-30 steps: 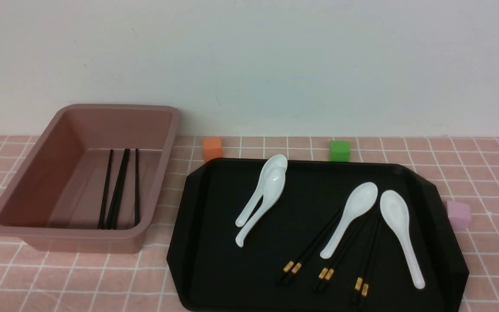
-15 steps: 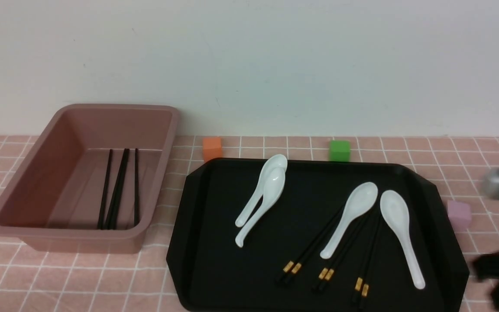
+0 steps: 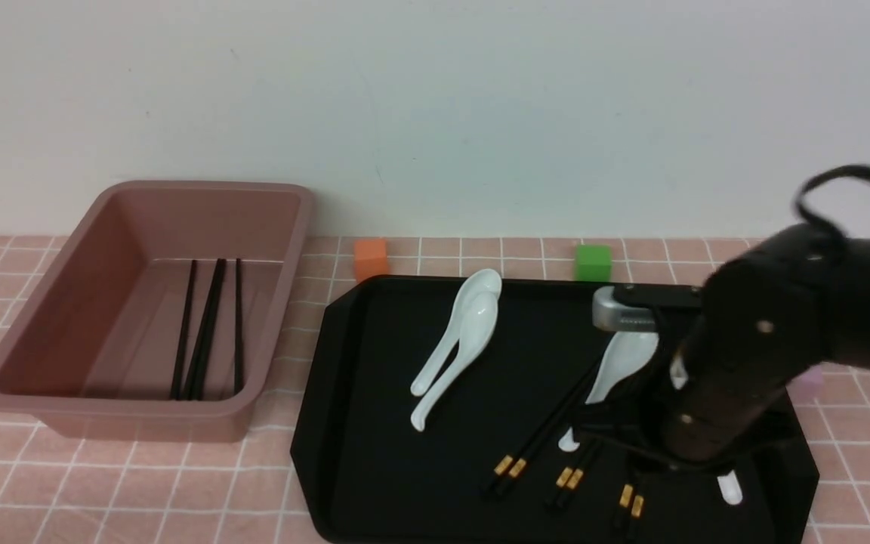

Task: On pink tablecloth take chopsticks from black tray and put them in box.
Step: 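Move the gripper over the chopsticks on the black tray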

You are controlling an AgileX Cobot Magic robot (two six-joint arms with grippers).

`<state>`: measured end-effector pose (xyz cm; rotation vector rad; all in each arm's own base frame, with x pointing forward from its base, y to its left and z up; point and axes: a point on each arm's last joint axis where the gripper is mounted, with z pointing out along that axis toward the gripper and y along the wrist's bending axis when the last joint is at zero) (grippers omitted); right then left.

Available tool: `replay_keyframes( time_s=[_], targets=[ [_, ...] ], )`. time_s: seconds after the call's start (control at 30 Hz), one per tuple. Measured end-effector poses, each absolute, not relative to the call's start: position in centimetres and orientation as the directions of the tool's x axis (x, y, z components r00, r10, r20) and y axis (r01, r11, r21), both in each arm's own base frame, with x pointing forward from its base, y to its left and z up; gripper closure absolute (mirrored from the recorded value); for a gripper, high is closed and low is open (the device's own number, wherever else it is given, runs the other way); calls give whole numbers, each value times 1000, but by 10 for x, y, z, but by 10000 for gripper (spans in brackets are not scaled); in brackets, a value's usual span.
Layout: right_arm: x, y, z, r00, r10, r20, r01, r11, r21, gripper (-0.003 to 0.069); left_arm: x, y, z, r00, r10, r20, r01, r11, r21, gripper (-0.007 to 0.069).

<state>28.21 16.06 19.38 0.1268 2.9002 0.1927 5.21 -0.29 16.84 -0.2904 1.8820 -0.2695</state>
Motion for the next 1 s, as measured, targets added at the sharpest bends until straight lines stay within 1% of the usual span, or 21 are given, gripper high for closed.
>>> replay_keyframes(
  time_s=[0.03,0.07,0.1,0.13,0.2,0.33,0.6,0.7,0.77,0.87,0.93,0.97,1.0],
  targets=[
    [283,161,193,-970,101,-223,70,988,140,380,52,-3,168,-315,-330,-890,-67,943,-326,499],
    [288,163,185,-969,109,-222,79,987,137,326,52,-3,168,-315,-330,-890,-67,943,-326,498],
    [290,164,182,-969,110,-222,81,987,135,307,52,-3,168,-315,-330,-890,-67,943,-326,497],
    [295,165,177,-968,119,-221,91,987,132,269,52,-3,168,-315,-330,-890,-67,943,-326,496],
    [302,160,170,-965,156,-212,130,983,130,237,52,-3,168,-315,-330,-890,-67,943,-326,494],
    [310,151,161,-962,193,-195,172,978,118,224,52,-3,168,-315,-330,-890,-67,943,-326,491],
    [317,153,150,-958,198,-209,174,976,130,223,52,-3,168,-315,-330,-890,-67,943,-326,484],
    [319,153,148,-959,198,-203,175,977,124,235,52,-3,168,-315,-330,-890,-67,943,-326,482],
    [319,153,147,-961,194,-196,174,978,113,262,52,-3,168,-315,-330,-890,-67,943,-326,482],
    [319,152,145,-966,178,-189,162,982,97,329,52,-3,168,-315,-331,-890,-67,943,-326,482],
    [319,152,144,-969,166,-185,153,985,84,388,52,-3,168,-315,-331,-890,-67,943,-326,482],
    [319,152,144,-969,166,-185,153,985,84,388,52,-3,168,-315,-331,-890,-67,943,-326,482],
    [319,150,144,-970,163,-182,151,986,77,445,52,-3,168,-315,-331,-890,-67,943,-326,482]
  ],
)
